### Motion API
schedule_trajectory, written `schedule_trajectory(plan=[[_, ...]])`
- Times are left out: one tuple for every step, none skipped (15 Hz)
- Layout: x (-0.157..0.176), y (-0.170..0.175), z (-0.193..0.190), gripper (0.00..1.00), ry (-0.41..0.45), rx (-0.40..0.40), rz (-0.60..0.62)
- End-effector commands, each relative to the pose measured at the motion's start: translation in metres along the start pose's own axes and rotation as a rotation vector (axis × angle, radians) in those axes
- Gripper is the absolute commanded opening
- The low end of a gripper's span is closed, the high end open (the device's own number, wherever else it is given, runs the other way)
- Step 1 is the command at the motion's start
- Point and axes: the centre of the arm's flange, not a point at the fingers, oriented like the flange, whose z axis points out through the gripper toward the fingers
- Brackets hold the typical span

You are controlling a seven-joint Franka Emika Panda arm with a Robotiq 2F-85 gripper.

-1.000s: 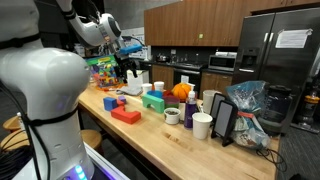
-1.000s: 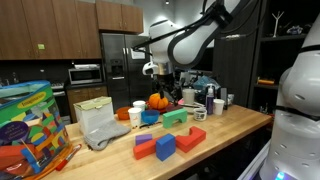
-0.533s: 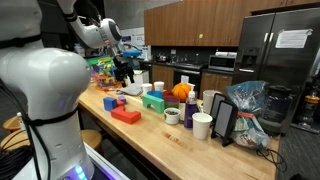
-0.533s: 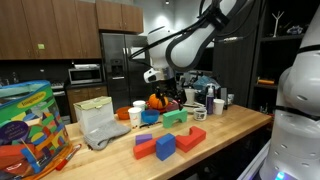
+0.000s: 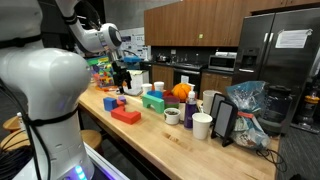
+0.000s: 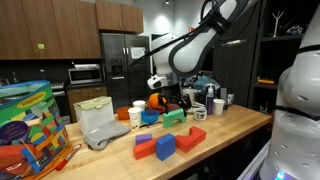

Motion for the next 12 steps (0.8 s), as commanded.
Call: schedule_trajectory(plan=[[0.013,-0.003,0.006,1.0,-0.024,-0.024,0.035],[0.017,-0.002,0.005,1.0,-0.034,-0.04,0.074],[0.022,0.0,0.004,1.0,-0.045,-0.077,0.13],[0.026,0.003,0.003,1.0,-0.054,-0.114,0.178],[0.031,0.005,0.001,1.0,-0.07,-0.143,0.204],[0.035,0.005,-0.002,1.0,-0.125,-0.168,0.195],[0.036,0.004,-0.007,1.0,-0.187,-0.165,0.16],[0.031,0.002,-0.005,1.0,-0.111,-0.144,0.156],[0.035,0.001,-0.005,1.0,-0.143,-0.156,0.153],[0.036,0.001,-0.006,1.0,-0.155,-0.161,0.15],[0.037,0.001,-0.006,1.0,-0.159,-0.162,0.148],[0.037,0.001,-0.006,1.0,-0.16,-0.162,0.148]])
